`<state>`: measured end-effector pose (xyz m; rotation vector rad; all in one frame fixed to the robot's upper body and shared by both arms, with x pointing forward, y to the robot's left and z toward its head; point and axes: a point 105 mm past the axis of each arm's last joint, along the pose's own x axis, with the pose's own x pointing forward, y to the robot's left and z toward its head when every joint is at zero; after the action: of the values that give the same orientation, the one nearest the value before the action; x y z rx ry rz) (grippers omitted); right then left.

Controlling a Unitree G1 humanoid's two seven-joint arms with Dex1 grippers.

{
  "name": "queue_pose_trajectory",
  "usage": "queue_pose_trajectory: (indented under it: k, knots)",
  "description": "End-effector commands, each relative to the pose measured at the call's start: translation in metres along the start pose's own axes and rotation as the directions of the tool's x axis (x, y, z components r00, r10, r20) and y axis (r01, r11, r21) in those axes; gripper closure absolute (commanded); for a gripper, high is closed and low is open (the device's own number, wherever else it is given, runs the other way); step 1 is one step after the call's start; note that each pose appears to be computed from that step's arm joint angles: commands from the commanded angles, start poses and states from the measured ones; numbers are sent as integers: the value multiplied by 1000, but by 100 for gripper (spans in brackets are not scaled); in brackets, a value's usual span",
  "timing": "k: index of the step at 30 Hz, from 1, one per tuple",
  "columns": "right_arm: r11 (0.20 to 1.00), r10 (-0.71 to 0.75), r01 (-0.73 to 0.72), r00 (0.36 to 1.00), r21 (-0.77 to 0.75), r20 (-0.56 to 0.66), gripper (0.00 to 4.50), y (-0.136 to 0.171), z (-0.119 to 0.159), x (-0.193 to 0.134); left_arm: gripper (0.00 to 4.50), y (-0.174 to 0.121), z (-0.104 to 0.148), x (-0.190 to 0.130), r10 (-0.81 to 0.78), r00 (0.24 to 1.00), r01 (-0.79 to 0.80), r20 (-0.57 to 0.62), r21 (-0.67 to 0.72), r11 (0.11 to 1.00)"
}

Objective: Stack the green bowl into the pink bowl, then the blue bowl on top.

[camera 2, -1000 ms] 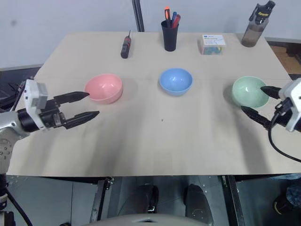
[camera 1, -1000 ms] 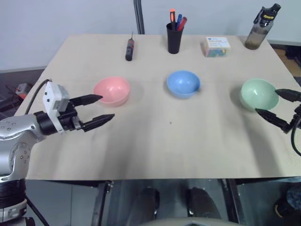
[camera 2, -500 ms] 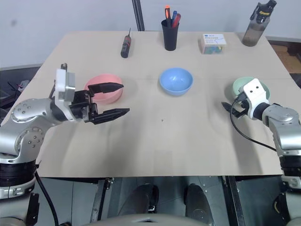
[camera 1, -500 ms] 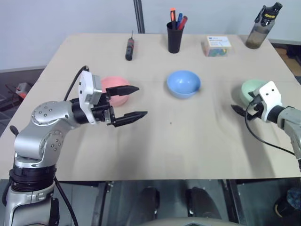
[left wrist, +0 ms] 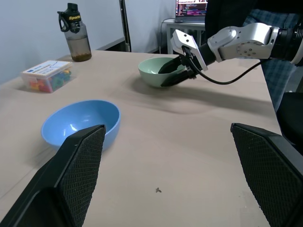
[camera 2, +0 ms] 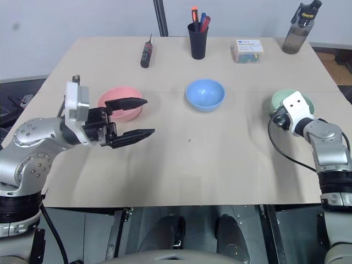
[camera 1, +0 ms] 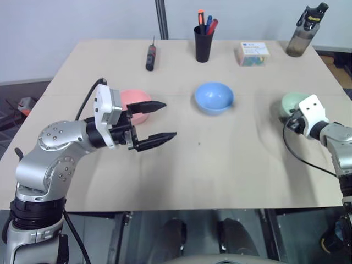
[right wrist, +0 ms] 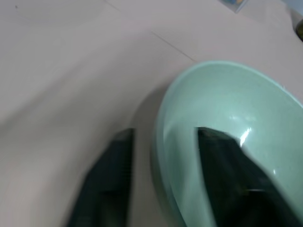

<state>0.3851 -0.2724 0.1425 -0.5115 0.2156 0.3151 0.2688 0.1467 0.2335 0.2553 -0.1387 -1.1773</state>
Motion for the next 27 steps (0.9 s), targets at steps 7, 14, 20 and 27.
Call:
queue_pose_trajectory:
  k: [7,14,20,27]
  knots:
    - [998,5,-3,999,-57,45,445,-2,13,-2,0,4,-1,-2,65,998,-65,2,34,997]
    - [998,-3,7,998,-64,64,205,-5,19,-5,0,11,-6,-3,106,994,-105,-24,35,994]
    - [981,185,-157,931,-112,316,82,28,67,-29,0,56,-38,-18,490,829,-420,-269,277,864]
    - [890,455,-378,730,-254,510,82,95,130,-63,0,87,-89,-47,608,528,-317,-592,527,788]
